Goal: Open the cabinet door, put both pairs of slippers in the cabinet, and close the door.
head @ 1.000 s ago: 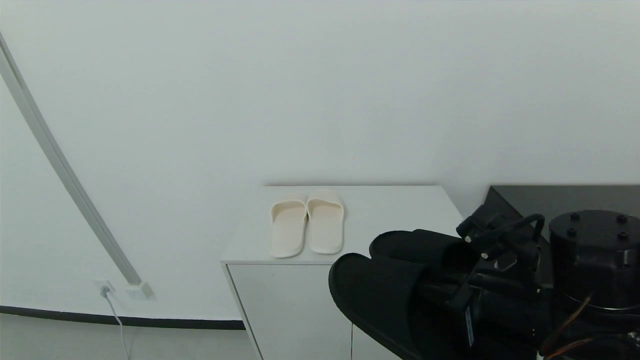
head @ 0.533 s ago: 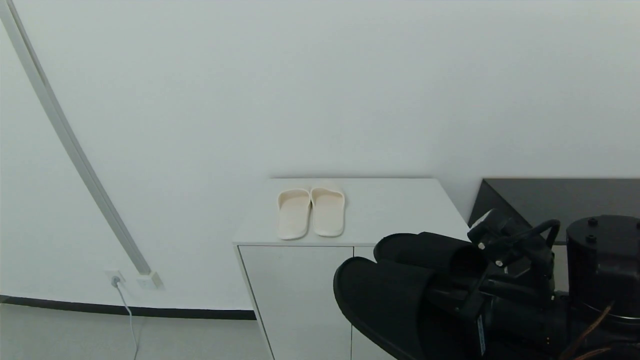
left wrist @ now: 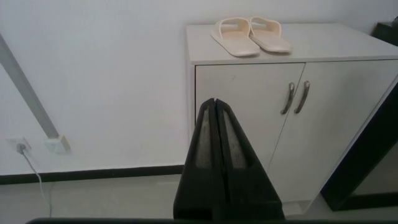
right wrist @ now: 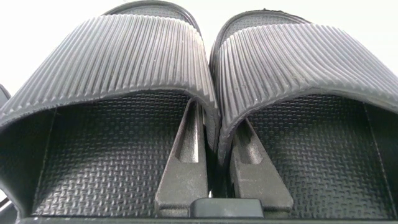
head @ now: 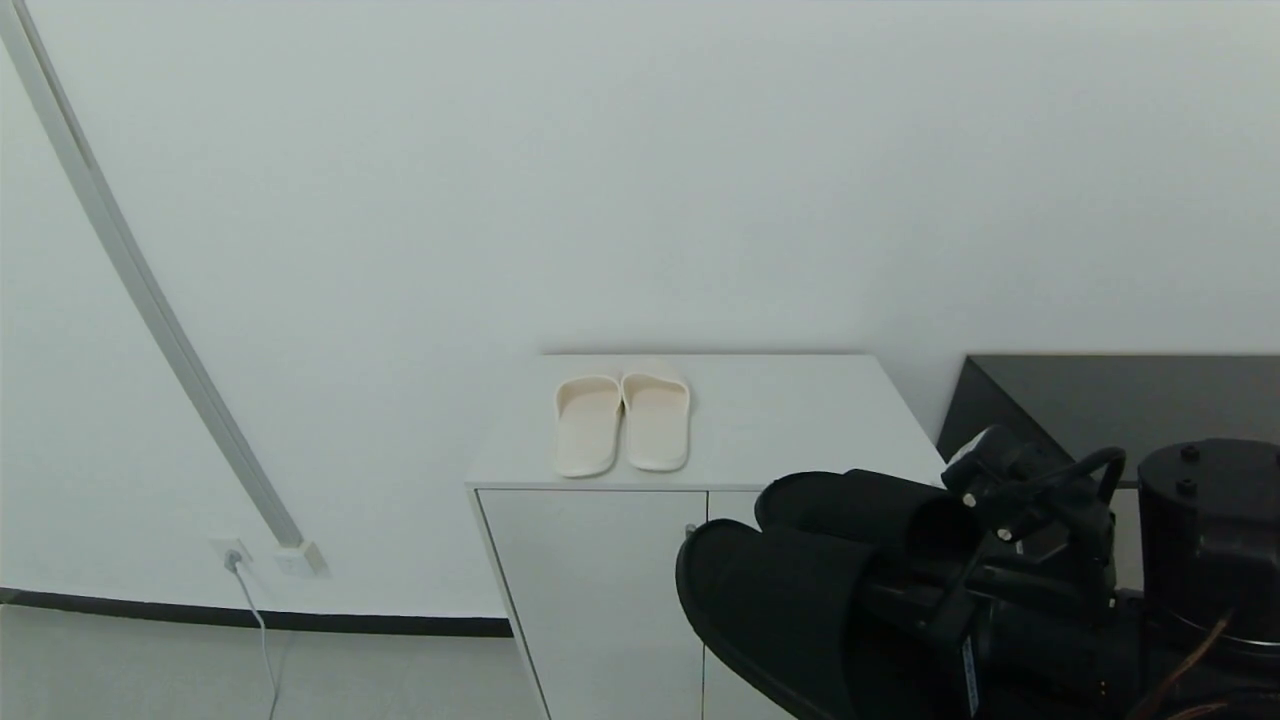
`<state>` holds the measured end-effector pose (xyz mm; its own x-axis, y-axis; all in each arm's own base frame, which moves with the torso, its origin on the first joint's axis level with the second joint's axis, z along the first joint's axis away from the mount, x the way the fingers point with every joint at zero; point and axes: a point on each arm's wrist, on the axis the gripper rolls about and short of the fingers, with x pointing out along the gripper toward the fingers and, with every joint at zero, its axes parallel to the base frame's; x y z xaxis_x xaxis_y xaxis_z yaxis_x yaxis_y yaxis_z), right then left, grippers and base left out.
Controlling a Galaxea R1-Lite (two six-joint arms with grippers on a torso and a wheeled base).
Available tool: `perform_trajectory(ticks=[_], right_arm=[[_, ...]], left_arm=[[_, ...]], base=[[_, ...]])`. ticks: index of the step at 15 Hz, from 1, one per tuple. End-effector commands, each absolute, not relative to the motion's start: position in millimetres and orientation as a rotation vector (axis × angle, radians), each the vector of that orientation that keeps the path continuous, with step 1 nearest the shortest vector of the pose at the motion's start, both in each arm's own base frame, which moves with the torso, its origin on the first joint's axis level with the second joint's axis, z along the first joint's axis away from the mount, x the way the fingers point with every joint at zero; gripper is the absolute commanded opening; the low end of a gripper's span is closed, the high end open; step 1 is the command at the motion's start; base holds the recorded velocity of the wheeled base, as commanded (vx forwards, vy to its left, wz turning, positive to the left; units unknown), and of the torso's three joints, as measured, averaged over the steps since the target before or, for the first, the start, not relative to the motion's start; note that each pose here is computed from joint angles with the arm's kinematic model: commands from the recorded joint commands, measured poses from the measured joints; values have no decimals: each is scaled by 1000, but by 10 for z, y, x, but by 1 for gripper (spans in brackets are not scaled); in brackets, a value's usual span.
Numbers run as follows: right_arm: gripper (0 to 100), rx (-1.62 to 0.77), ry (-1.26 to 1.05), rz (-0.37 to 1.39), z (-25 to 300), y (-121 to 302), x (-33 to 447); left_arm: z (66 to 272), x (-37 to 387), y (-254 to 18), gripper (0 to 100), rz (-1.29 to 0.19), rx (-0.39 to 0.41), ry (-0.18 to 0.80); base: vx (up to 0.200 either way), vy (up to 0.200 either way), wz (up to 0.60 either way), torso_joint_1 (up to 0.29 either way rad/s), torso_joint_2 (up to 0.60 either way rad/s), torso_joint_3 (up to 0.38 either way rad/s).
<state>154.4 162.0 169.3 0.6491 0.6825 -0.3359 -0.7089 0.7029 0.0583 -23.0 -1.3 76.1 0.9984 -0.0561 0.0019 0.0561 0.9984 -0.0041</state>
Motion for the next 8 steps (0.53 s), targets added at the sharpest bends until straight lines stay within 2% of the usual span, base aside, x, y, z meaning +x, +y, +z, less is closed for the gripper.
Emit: perform_trajectory(ticks=[1, 3, 4, 8], right_arm=[[0, -83, 353, 792, 1680, 1618, 1540], [0, -84, 355, 794, 1673, 1616, 1537], [0, -85, 354, 794, 1674, 1619, 1541], [0, -90, 359, 792, 1660, 1613, 1531]], left_arm=[[763, -231, -13, 0, -57, -5, -3], [764, -230, -13, 0, -58, -5, -1], [764, -230, -13, 100, -60, -5, -1], [764, -230, -13, 100, -58, -5, -1]], base=[[0, 0, 0, 0, 0, 0], [0, 0, 0, -57, 136, 70], [0, 0, 0, -154, 325, 188], [0, 0, 0, -157, 367, 200]])
